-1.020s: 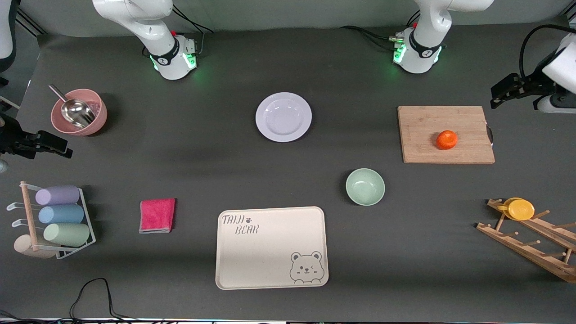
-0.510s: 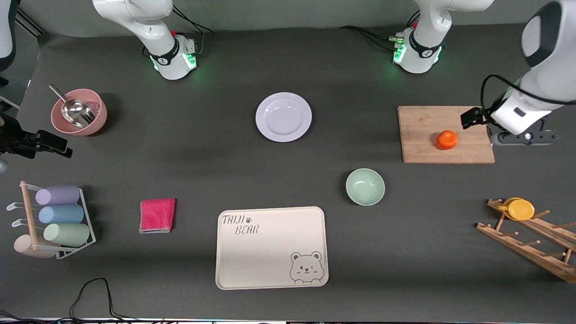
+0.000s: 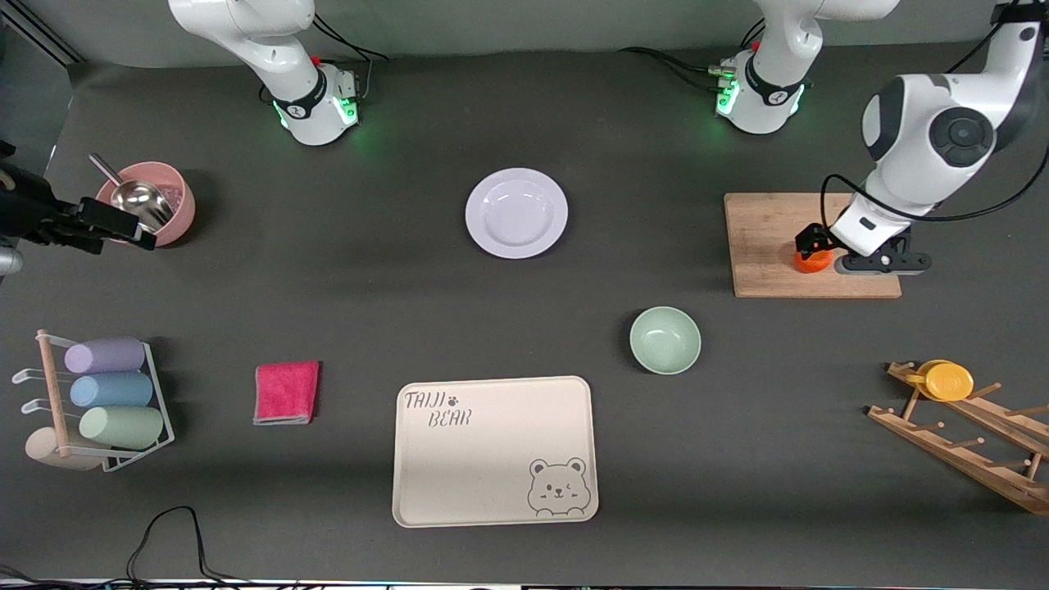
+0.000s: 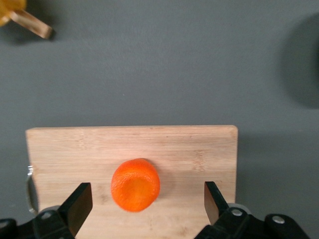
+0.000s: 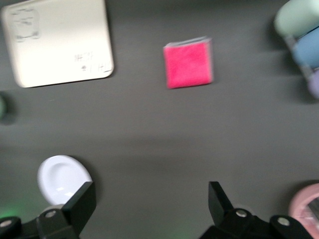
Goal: Place orange and plate with both arms
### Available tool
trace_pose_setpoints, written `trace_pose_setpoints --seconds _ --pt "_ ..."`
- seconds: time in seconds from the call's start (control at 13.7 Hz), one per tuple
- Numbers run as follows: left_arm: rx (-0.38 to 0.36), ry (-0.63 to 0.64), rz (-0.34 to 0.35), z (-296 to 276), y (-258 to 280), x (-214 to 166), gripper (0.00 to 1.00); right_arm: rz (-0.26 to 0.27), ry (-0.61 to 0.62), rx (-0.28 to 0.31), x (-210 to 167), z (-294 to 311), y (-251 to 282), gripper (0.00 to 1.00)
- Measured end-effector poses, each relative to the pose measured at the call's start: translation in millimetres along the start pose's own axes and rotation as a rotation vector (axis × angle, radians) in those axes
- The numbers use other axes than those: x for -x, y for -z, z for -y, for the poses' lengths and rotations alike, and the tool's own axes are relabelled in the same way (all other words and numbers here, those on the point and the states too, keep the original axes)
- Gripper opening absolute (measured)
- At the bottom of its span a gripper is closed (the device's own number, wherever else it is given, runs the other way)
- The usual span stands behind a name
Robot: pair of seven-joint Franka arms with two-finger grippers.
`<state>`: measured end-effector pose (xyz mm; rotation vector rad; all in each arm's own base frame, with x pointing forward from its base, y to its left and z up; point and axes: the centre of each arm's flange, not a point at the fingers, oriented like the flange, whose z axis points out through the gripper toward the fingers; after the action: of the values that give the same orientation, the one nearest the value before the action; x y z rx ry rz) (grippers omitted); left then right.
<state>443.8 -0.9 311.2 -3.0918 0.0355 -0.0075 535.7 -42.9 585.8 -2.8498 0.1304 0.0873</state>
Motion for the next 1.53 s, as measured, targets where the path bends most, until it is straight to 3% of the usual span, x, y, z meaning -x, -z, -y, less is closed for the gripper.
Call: trace_pose_setpoints --seconds 0.58,1.02,1.24,1.38,1.53 --pt "-0.015 0.034 -0.058 14 -104 33 1.0 0.108 -0.071 -0.522 73 10 -58 1.0" --pt "-0.023 0.034 -0.028 14 -122 42 1.0 0.175 -0.001 -0.788 114 9 -106 1.0" --pt "-0.023 0.035 -0.02 14 -122 42 1.0 0.166 0.031 -0.899 120 11 -128 1.0" --pt "-0.023 0.036 0.014 14 -120 44 0.95 0.157 0.064 -0.95 125 8 -149 1.0" --pt "-0.021 0.039 0.034 14 -114 44 0.74 0.153 0.091 -0.984 124 4 -172 1.0"
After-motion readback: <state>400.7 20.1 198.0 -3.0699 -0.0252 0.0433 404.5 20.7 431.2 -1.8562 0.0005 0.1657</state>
